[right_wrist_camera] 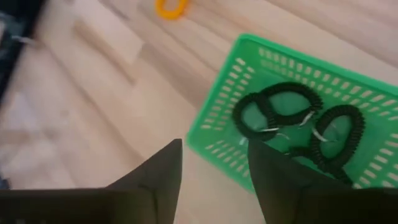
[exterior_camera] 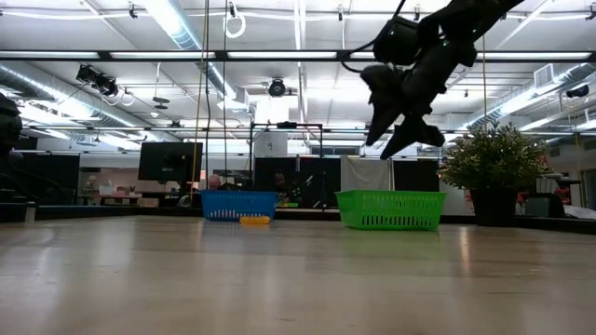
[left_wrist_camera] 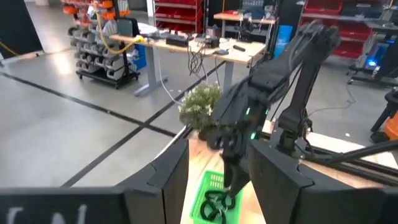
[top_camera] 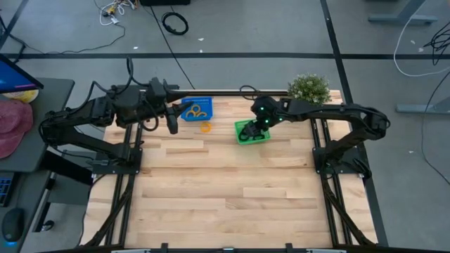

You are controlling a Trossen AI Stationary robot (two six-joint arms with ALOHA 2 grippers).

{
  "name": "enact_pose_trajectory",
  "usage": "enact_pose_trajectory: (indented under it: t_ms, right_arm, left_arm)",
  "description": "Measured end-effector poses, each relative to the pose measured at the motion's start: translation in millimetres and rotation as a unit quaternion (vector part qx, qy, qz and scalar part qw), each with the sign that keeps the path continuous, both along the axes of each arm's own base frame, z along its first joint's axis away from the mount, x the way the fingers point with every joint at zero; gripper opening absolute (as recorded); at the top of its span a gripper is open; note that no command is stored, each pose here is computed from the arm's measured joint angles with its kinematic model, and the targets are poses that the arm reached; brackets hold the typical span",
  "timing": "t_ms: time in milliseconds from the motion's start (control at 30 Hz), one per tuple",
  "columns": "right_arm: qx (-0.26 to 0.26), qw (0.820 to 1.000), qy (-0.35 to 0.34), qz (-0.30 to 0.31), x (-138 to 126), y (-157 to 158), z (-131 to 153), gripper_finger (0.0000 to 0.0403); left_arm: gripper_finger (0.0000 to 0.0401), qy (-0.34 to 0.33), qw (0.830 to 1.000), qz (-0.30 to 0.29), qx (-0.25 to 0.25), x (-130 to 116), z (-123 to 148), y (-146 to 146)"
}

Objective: Sort spring keychains
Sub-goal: Put the yellow spring keychain into the blue bin

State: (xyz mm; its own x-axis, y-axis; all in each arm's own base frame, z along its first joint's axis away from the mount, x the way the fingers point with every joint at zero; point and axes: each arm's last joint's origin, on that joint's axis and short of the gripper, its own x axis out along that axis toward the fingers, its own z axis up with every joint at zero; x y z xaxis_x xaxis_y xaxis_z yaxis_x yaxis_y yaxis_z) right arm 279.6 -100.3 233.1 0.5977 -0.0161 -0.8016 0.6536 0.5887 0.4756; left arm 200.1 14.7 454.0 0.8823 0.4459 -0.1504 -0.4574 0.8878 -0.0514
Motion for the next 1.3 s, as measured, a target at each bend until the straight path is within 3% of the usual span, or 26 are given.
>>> enact_pose_trajectory:
  t_ms: [300, 467, 600, 800, 967, 1100, 1300]
  right_arm:
    - [-0.044, 0.995, -0.092, 0.022, -29.8, 18.7, 54.4, 0.017]
    - [-0.071, 0.989, -0.133, 0.01, -48.5, 25.5, 77.6, 0.0158]
    - [-0.091, 0.984, -0.153, -0.006, -60.4, 28.5, 89.6, 0.0153]
    - [-0.099, 0.981, -0.164, -0.01, -69.0, 31.0, 96.4, 0.015]
    - [-0.093, 0.983, -0.159, -0.009, -71.9, 32.2, 96.4, 0.015]
    - [-0.087, 0.984, -0.153, -0.007, -75.0, 33.9, 96.3, 0.015]
    - [-0.087, 0.985, -0.152, -0.007, -75.3, 34.0, 96.3, 0.015]
  left_arm:
    - [0.0165, 0.01, 0.999, 0.015, -0.031, 8.3, -7.4, 0.5]
    - [0.0165, -0.003, 0.995, 0.089, -0.044, 16.6, -11.1, 4.0]
    - [0.0165, -0.058, 0.973, 0.204, -0.094, 29.3, -17.5, 8.8]
    - [0.0165, -0.146, 0.93, 0.299, -0.155, 66.8, -35.3, 12.4]
    - [0.0144, -0.113, 0.918, 0.324, -0.199, 82.1, -61.6, 26.8]
    - [0.011, -0.042, 0.907, 0.322, -0.269, 81.7, -82.9, 49.3]
    - [0.0051, 0.027, 0.895, 0.319, -0.312, 88.7, -104.9, 78.9]
